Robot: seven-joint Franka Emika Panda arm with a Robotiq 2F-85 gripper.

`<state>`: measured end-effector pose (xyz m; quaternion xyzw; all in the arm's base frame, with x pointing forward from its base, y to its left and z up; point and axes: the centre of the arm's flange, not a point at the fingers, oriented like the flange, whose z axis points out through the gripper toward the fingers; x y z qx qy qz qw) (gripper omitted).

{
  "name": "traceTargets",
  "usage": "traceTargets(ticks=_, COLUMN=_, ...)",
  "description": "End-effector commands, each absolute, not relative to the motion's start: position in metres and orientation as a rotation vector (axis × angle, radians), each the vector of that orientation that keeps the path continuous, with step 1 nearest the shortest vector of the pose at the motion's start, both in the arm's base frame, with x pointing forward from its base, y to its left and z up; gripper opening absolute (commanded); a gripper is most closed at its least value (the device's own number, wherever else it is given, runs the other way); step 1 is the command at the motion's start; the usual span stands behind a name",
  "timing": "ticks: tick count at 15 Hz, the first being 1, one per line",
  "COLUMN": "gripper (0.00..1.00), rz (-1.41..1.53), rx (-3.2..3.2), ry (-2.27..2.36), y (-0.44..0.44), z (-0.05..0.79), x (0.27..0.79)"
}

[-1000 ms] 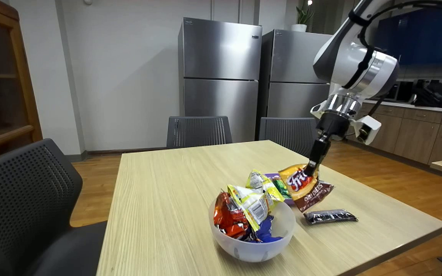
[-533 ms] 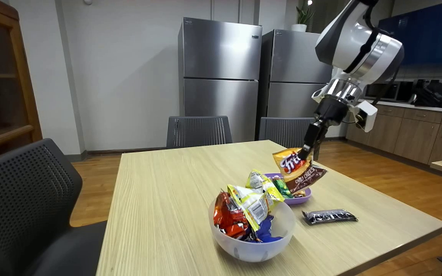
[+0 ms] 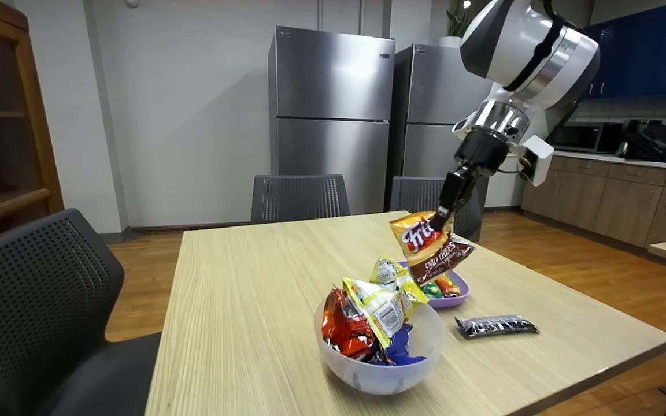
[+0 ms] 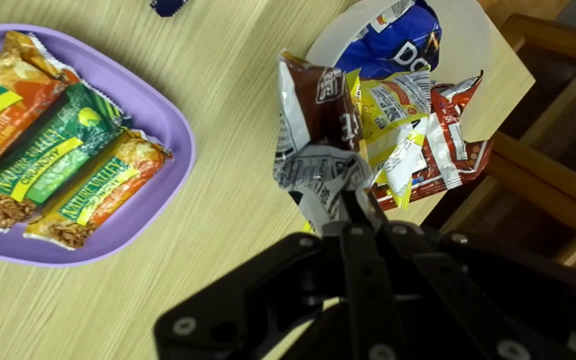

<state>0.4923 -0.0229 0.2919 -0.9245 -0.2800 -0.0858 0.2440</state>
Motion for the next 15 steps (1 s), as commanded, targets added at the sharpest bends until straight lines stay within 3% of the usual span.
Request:
traceTargets(ticks=1, gripper=0.0, rz=-0.252, rx=-2.532, ry=-0.787, y=0.003, z=0.306, x=0.473)
traceTargets(ticks=15, gripper=0.0, rz=-0.123, rx=-2.439, ry=-1.008, y=0.085, z=0.291, x=0.443)
